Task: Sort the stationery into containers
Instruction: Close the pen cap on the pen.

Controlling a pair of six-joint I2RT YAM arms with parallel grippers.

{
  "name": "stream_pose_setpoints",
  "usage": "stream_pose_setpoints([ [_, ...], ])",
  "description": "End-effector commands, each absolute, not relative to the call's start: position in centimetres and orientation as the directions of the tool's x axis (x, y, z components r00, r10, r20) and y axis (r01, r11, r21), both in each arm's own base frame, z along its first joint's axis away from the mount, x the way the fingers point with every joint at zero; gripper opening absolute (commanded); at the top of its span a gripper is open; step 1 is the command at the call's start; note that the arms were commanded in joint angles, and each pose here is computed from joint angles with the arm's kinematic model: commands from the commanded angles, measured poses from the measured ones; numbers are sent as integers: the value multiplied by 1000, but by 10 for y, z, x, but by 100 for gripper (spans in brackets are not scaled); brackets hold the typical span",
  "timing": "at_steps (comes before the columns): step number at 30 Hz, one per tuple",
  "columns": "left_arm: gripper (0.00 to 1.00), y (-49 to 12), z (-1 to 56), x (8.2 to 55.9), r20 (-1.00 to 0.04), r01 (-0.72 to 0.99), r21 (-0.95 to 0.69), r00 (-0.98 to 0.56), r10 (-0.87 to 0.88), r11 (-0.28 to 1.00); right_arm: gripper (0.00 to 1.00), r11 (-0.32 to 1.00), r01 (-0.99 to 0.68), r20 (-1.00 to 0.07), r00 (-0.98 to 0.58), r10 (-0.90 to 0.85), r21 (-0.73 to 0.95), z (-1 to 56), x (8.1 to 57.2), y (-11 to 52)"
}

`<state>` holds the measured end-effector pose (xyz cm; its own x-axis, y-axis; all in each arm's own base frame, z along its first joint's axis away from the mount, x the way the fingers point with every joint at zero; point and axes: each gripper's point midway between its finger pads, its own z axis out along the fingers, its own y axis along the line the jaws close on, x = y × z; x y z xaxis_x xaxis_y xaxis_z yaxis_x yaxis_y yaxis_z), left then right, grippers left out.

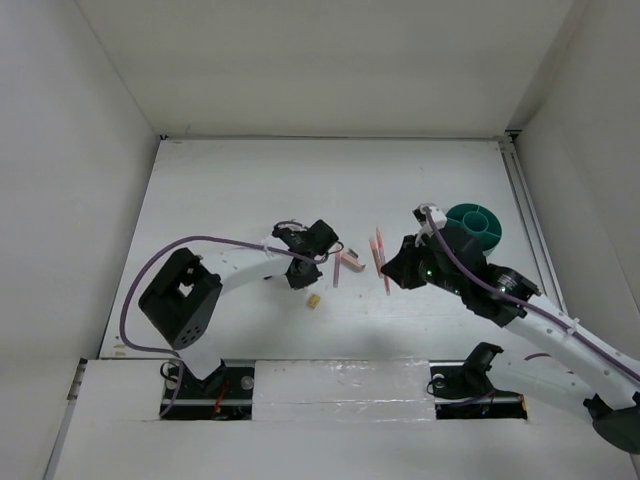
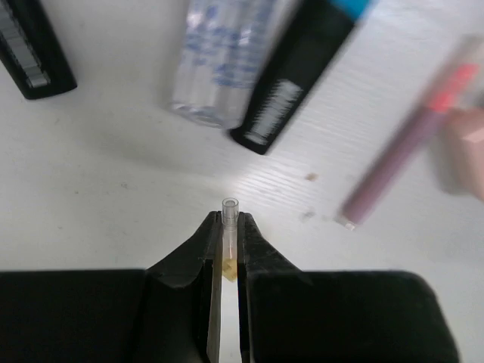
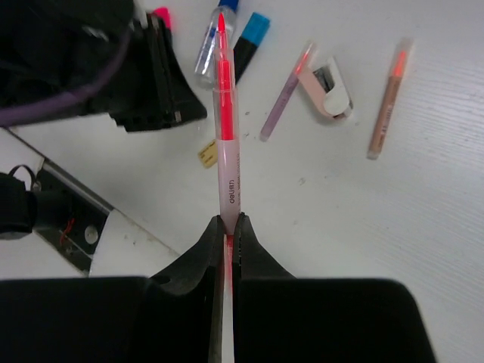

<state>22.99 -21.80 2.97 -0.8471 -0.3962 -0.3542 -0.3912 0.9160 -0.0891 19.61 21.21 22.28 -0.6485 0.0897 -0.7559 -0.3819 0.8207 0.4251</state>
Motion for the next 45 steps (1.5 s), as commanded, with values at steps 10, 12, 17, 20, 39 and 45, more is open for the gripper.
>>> stream_pose_setpoints([
  [10,0,-228,301,340,-812,159,-339,-547,-204,927,0,526,-595,-746,-655,121,608,246,178,311],
  [12,0,-228,329,330,-832,276,-396,-512,-215,876,0,435,-636,-753,-634,175,637,269,172,327],
  [17,0,-220,377,309,-876,415,-444,-385,-289,794,0,255,-719,-762,-623,178,647,287,149,359],
  [20,0,-216,389,290,-882,487,-465,-325,-342,739,0,216,-751,-782,-599,174,624,290,147,375],
  [39,0,-218,394,257,-875,584,-485,-319,-364,651,0,319,-752,-816,-512,267,576,310,187,383],
  [45,0,-213,397,255,-880,578,-475,-300,-369,664,0,335,-752,-822,-499,275,568,313,196,373],
])
